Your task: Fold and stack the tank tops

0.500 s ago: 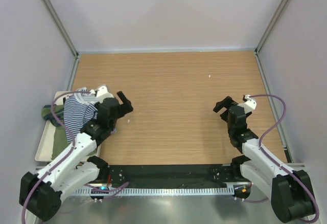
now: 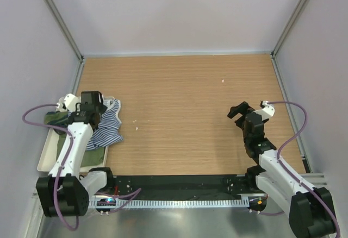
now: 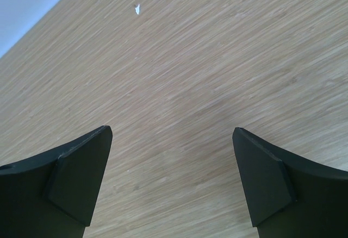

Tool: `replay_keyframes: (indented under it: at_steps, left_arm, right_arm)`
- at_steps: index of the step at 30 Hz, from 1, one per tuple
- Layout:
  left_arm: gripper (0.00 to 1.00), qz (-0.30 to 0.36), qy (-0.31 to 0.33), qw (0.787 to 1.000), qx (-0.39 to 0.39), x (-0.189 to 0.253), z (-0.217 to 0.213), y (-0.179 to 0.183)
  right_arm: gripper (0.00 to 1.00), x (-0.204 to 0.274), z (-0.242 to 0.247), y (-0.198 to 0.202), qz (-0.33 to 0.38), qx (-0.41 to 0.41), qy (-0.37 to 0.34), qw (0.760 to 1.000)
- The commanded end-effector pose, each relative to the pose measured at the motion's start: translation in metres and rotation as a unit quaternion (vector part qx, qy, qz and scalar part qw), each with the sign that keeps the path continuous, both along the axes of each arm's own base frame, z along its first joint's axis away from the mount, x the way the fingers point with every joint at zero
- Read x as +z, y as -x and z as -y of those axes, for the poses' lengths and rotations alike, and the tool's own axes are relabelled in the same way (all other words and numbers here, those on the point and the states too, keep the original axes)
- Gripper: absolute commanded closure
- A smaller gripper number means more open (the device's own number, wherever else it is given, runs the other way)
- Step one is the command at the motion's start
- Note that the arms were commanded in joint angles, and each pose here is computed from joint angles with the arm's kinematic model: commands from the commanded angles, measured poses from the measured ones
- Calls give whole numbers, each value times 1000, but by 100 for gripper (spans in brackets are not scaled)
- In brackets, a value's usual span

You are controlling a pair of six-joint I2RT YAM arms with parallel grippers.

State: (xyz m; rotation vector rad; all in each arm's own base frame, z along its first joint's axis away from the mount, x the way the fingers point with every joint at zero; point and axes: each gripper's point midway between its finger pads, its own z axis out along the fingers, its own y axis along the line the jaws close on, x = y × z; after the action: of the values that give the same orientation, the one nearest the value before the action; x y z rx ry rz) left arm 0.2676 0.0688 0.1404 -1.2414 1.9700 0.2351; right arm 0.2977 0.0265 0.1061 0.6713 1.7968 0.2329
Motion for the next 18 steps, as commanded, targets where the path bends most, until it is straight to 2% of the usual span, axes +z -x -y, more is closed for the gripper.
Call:
replay_keyframes:
  at_steps: [1,5,6,8,10,11,13,16,18]
  left_arm:
    - [0,-34,0,998,43,-6,-10,11]
    - [4,-47,39,996,61,-30,-7,7]
    - [13,-55,49,995,64,-37,-5,9]
    - [24,-57,58,994,68,-42,-4,8]
    - [41,-39,62,996,58,-38,-2,1]
    - [59,-18,60,997,53,-25,-2,-1]
    - [81,16,51,998,42,-2,-3,-4]
    - [99,99,31,994,29,54,-6,0]
    - [100,170,24,985,14,99,-3,6]
  right_arm:
    - [1,19,0,-5,36,-6,-11,999]
    - [1,20,0,-5,36,-6,-12,999]
    - [1,21,-1,-5,37,-5,-13,999]
    - [2,20,-1,-5,36,-4,-12,999]
    - [2,19,0,-5,34,-6,-12,999]
    - [1,20,0,-5,35,-6,-12,999]
    - [2,19,1,-5,33,-8,-12,999]
    - [2,20,2,-5,35,-12,-12,999]
    - [2,21,2,-5,36,-12,-12,999]
